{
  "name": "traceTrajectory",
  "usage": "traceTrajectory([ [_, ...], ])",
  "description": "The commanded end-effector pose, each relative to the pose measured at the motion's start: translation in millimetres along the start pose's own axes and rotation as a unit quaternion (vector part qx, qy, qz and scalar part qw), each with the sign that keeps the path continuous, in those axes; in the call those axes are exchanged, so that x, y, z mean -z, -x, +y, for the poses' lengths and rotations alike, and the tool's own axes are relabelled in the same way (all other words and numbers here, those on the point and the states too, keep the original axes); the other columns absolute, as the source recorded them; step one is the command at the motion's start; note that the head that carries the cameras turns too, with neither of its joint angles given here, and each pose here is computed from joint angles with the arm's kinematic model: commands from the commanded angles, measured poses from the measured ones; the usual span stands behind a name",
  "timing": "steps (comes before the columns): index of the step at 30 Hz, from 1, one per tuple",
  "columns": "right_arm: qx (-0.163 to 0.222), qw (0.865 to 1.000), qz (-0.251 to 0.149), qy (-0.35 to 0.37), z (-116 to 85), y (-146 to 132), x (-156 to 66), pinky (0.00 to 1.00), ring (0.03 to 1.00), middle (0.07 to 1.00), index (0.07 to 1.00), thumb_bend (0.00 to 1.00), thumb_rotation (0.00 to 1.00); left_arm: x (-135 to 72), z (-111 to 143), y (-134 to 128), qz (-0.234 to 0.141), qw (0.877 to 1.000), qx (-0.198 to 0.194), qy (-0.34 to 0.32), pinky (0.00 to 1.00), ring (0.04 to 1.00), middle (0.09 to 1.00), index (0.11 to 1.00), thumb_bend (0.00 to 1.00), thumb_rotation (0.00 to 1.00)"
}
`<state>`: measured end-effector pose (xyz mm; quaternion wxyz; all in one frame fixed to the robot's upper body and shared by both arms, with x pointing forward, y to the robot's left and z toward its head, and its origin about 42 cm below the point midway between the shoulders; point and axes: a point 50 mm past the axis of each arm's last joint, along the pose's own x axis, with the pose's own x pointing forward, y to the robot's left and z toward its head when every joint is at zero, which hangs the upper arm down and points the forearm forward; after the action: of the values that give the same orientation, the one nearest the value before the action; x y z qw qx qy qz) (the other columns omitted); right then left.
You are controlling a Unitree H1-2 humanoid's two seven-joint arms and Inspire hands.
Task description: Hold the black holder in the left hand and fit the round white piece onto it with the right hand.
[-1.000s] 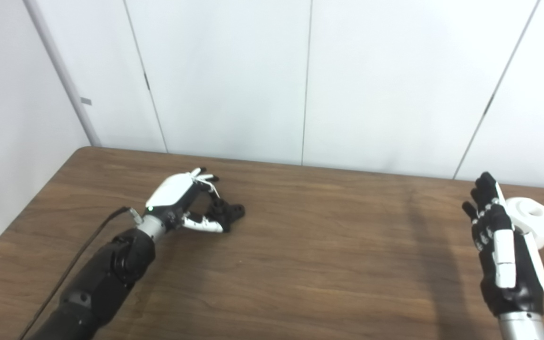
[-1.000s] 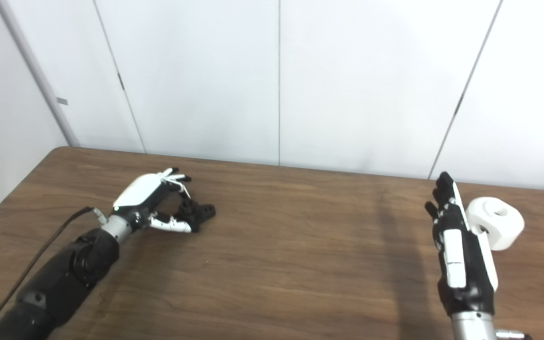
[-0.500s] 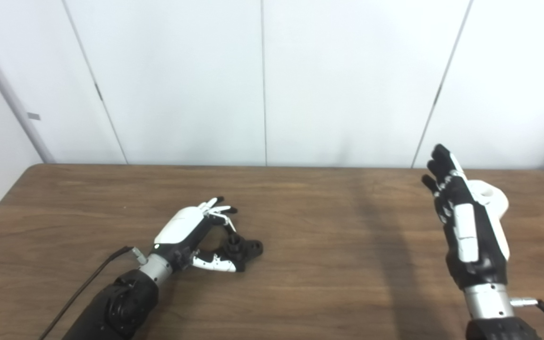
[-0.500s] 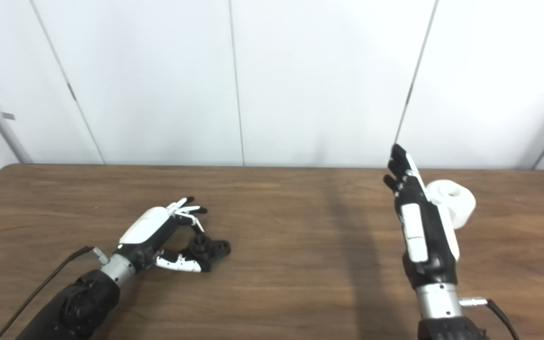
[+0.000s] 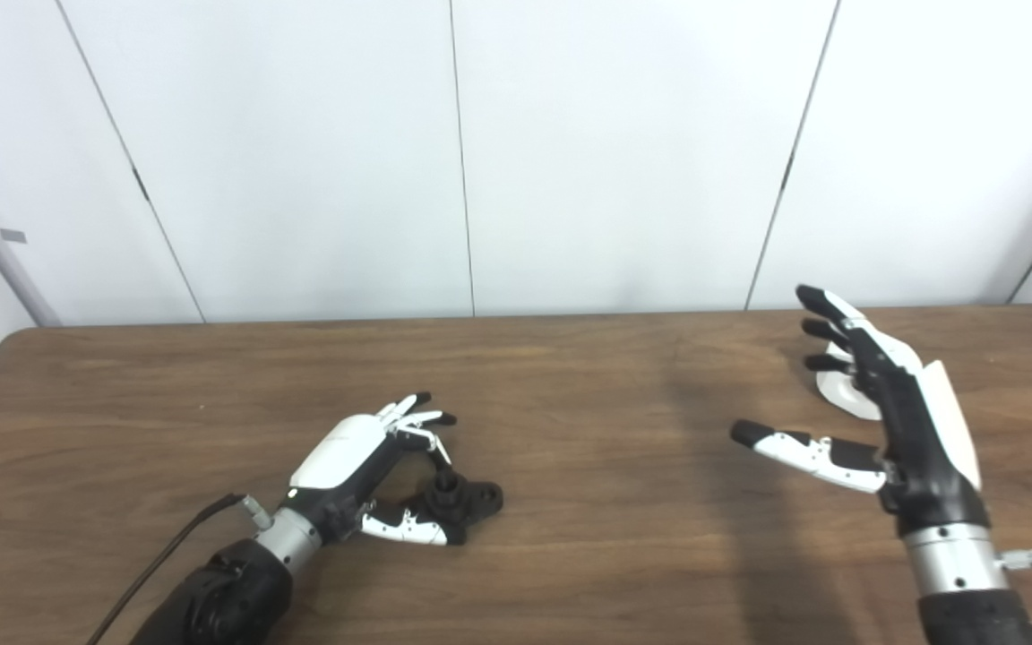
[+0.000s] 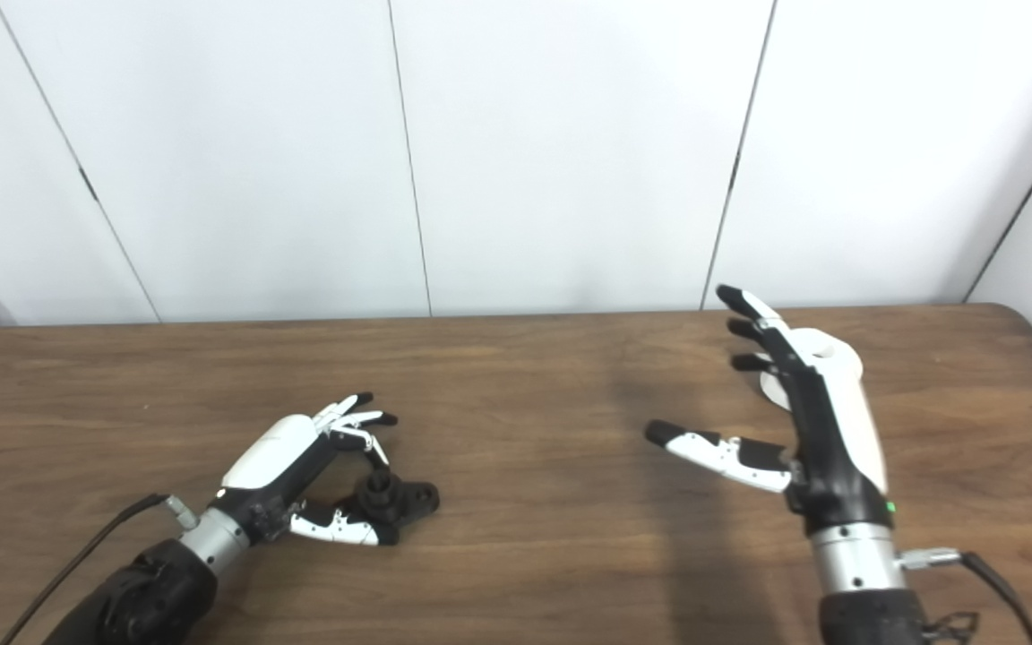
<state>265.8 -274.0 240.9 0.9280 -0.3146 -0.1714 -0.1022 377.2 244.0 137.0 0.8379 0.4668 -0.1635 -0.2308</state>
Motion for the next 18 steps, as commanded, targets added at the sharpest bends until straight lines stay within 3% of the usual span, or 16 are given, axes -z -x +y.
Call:
traceTrajectory([
  [1,0.032,0.998,-0.029,0.041,-15.6,-5.5,-2.7,0.69,0.814,0.849,0.804,0.73,0.23,-3.1,2.9,-3.2,-0.012,1.000,0.002,-0.005,1.00,1.000,0.879,0.482,0.52,0.05],
  [5,0.066,0.994,-0.013,0.089,-31.1,-8.3,29.3,0.64,0.783,0.816,0.760,0.79,0.20,1.2,5.5,-1.7,-0.009,1.000,-0.002,-0.002,1.00,1.000,0.878,0.482,0.52,0.05],
  [7,0.075,0.992,-0.005,0.097,-36.6,-8.4,41.3,0.75,0.832,0.810,0.754,0.77,0.20,2.6,7.2,-0.8,-0.007,1.000,-0.003,-0.001,1.00,1.000,0.879,0.482,0.52,0.05],
  [10,0.095,0.990,0.008,0.106,-45.8,-7.1,57.3,0.75,0.822,0.804,0.740,0.78,0.18,5.3,9.6,0.5,-0.005,1.000,-0.004,0.006,1.00,1.000,0.879,0.483,0.52,0.05],
  [14,0.128,0.986,-0.005,0.103,-58.6,-3.4,68.2,0.75,0.817,0.809,0.739,0.75,0.18,9.7,11.2,2.0,-0.003,1.000,0.000,0.003,1.00,1.000,0.881,0.483,0.52,0.05],
  [18,0.151,0.980,-0.016,0.128,-77.1,-4.5,86.6,0.75,0.806,0.794,0.731,0.74,0.10,12.5,12.4,1.9,0.000,1.000,0.002,0.010,1.00,1.000,0.880,0.483,0.52,0.05],
])
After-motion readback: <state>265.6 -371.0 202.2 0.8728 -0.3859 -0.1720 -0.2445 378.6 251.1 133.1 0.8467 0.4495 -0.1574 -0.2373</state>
